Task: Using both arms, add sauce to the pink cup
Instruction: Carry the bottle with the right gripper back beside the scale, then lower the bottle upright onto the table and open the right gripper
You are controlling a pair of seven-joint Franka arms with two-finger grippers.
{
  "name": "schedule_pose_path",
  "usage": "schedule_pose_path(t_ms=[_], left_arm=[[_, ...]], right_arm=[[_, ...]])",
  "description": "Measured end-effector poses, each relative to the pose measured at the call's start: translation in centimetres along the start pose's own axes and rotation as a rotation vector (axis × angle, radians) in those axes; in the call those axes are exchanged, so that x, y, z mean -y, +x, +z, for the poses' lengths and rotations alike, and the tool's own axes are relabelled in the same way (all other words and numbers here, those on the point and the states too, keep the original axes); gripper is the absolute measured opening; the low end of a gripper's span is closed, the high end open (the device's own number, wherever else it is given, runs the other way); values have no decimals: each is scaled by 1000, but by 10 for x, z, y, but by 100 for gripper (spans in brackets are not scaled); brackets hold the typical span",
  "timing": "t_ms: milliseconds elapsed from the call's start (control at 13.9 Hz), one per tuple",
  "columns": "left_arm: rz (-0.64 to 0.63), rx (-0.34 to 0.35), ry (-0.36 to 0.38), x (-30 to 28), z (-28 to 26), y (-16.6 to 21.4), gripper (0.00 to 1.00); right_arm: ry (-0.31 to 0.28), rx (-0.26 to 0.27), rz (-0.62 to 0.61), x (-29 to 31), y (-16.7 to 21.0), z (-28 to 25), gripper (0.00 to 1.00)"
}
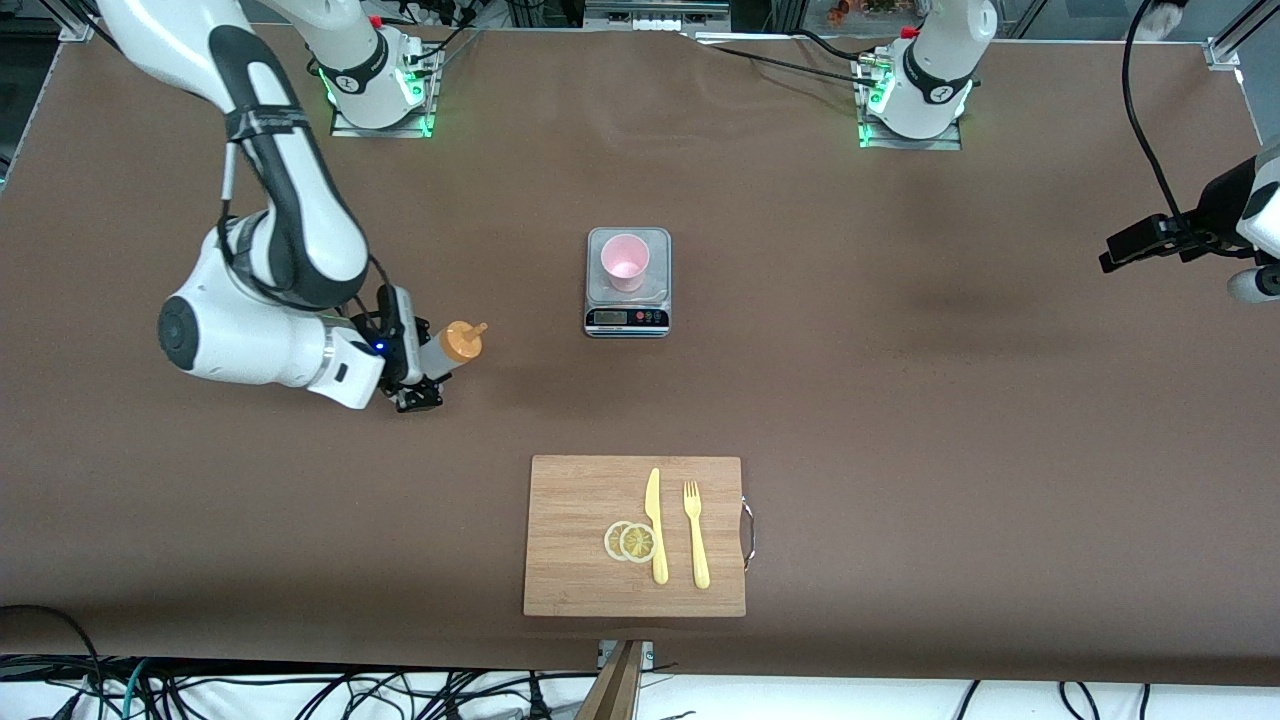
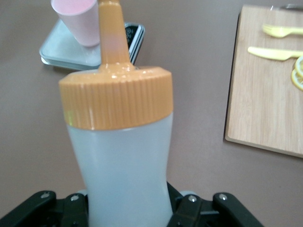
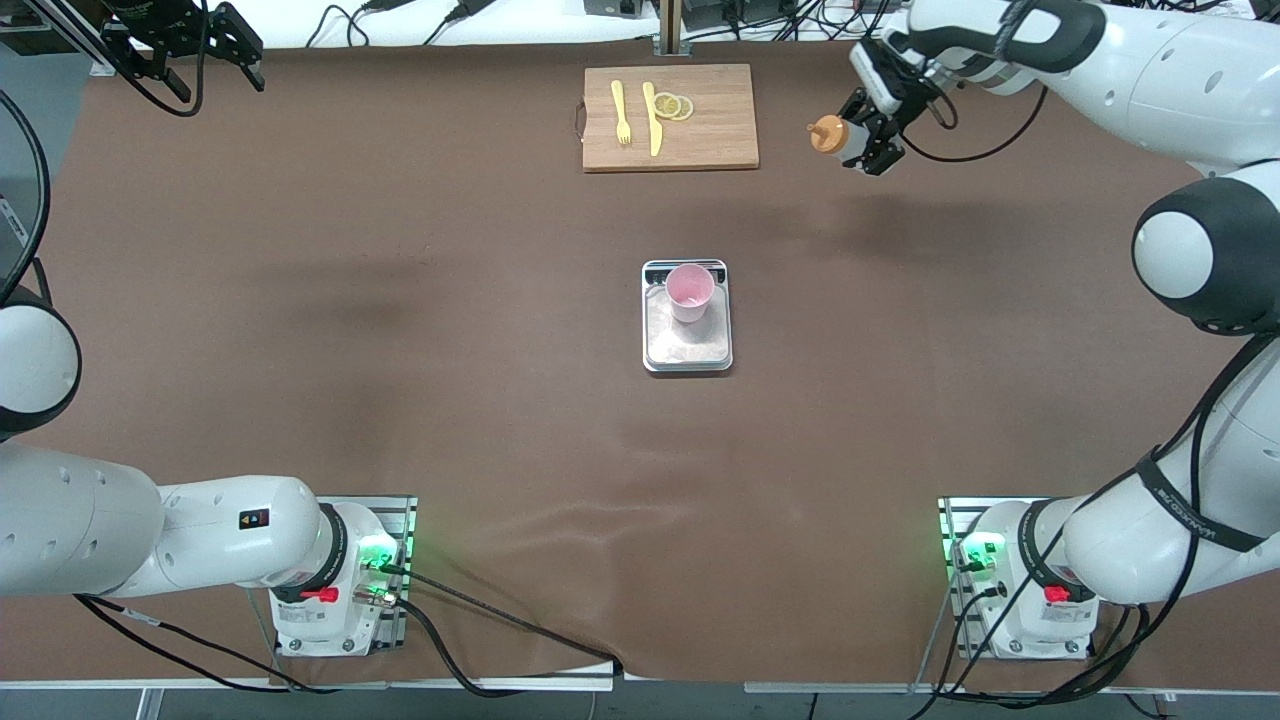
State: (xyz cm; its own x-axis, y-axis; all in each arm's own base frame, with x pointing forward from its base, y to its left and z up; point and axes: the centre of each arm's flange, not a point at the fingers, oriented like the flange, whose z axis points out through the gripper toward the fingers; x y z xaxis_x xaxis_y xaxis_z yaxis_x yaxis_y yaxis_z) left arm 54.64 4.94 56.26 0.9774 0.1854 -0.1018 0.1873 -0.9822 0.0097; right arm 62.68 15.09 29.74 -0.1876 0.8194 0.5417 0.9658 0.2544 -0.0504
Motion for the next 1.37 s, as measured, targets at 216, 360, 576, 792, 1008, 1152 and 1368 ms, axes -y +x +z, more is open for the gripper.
schedule_pose_path(t_ms=[216, 360, 576, 792, 1008, 1152, 1368], left_arm=[[0, 0, 0, 0, 0, 0, 100], [1, 0, 0, 0, 0, 0, 100], [1, 0, 0, 0, 0, 0, 100], [1, 1, 0, 0, 1, 0, 100], [1, 3, 0, 0, 2, 1, 100], [1, 3, 0, -1, 2, 1, 100], [1, 3, 0, -1, 2, 1, 100]], right_arm=[[0, -157, -10, 19, -57, 2, 32], [5, -240, -4, 31, -92, 2, 32], [15, -382, 17, 53, -140, 7, 32], [40, -504, 43, 77, -183, 17, 32], [50, -582, 63, 102, -211, 21, 32], [54, -627, 72, 118, -225, 25, 32], [57, -675, 85, 138, -241, 39, 32]])
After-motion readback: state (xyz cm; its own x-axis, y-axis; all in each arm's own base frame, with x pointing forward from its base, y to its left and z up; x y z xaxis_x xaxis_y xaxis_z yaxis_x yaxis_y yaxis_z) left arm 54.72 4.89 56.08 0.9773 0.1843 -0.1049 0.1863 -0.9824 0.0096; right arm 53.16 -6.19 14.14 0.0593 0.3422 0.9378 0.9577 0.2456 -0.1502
